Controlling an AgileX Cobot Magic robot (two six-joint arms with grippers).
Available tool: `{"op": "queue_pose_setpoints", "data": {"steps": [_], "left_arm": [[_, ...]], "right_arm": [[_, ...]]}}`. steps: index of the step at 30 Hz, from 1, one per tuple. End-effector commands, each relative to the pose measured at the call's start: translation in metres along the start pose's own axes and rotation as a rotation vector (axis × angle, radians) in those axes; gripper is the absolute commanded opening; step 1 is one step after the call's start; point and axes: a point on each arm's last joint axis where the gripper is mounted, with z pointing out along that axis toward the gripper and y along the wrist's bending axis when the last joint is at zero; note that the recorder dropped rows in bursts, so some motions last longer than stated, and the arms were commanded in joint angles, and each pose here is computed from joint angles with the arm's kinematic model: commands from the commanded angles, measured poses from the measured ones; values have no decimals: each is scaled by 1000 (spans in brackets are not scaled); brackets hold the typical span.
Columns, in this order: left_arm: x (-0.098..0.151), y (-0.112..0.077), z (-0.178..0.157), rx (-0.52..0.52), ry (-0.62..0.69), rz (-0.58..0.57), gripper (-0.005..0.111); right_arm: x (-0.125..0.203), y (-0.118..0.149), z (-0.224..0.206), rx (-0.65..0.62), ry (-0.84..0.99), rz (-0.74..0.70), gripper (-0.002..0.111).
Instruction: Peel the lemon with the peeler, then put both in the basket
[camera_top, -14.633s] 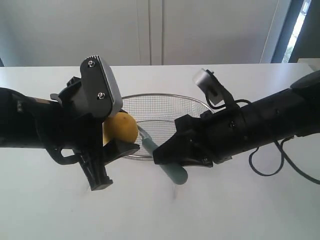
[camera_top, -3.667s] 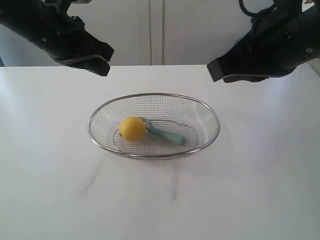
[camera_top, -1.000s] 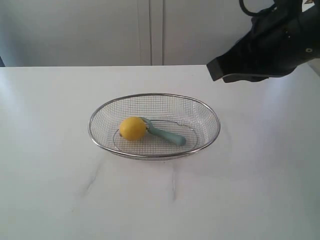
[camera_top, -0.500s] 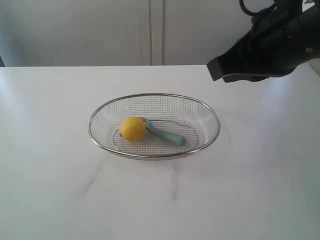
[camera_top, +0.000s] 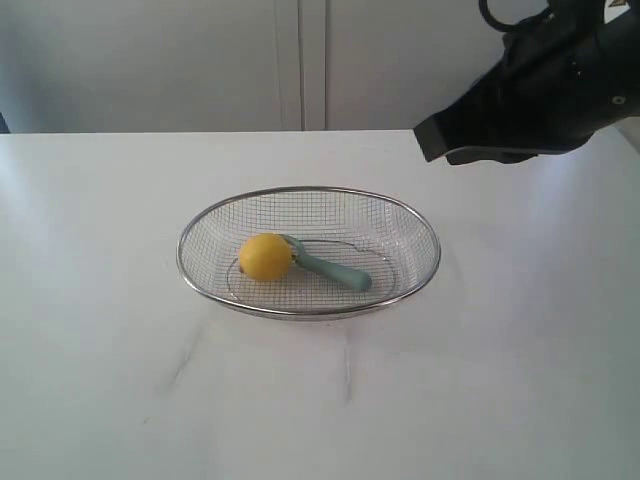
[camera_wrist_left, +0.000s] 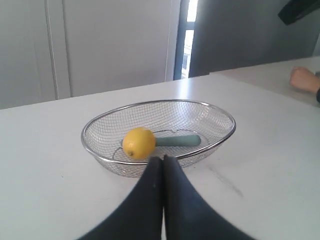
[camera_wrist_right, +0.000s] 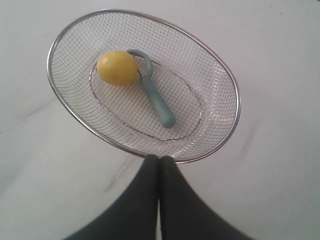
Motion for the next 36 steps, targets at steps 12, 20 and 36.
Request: {"op": "queue_pose_setpoints", "data": {"steps": [12, 20, 36], "left_arm": [[33, 7, -6, -67, 358, 22, 0], [32, 3, -6, 7, 346, 61, 0], [31, -2, -5, 82, 328, 100, 0]], "right_arm": [[1, 0, -2, 3, -8, 4, 0], [1, 0, -2, 3, -8, 4, 0], [1, 0, -2, 3, -8, 4, 0]]}}
